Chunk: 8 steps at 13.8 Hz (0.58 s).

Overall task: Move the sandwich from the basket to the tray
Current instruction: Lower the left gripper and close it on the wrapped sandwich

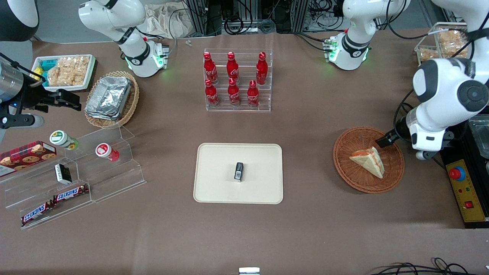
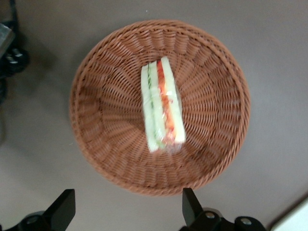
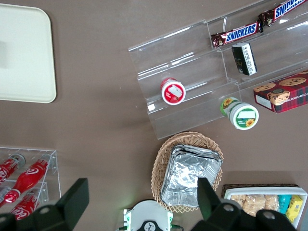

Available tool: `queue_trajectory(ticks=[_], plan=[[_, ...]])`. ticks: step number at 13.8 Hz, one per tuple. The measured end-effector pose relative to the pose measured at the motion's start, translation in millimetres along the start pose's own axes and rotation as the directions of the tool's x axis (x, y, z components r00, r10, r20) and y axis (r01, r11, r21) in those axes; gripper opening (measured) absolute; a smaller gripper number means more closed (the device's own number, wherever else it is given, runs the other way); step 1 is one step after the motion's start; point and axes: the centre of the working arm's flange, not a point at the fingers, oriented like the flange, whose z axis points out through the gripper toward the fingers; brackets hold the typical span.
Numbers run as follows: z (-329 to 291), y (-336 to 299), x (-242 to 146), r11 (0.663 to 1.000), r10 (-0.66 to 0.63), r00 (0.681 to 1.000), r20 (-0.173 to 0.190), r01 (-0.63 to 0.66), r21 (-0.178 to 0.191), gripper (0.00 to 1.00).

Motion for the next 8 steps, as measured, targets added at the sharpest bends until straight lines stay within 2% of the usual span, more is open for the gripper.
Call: queue_trajectory(ticks=[3, 8], plan=[[48.1, 4.3, 4.5, 0.999, -0.034, 0.999, -0.03, 0.032, -0.041, 1.0], [90.7, 6.3, 7.3, 0.997, -0.051, 0.998, -0.03, 0.05, -0.058, 1.0]])
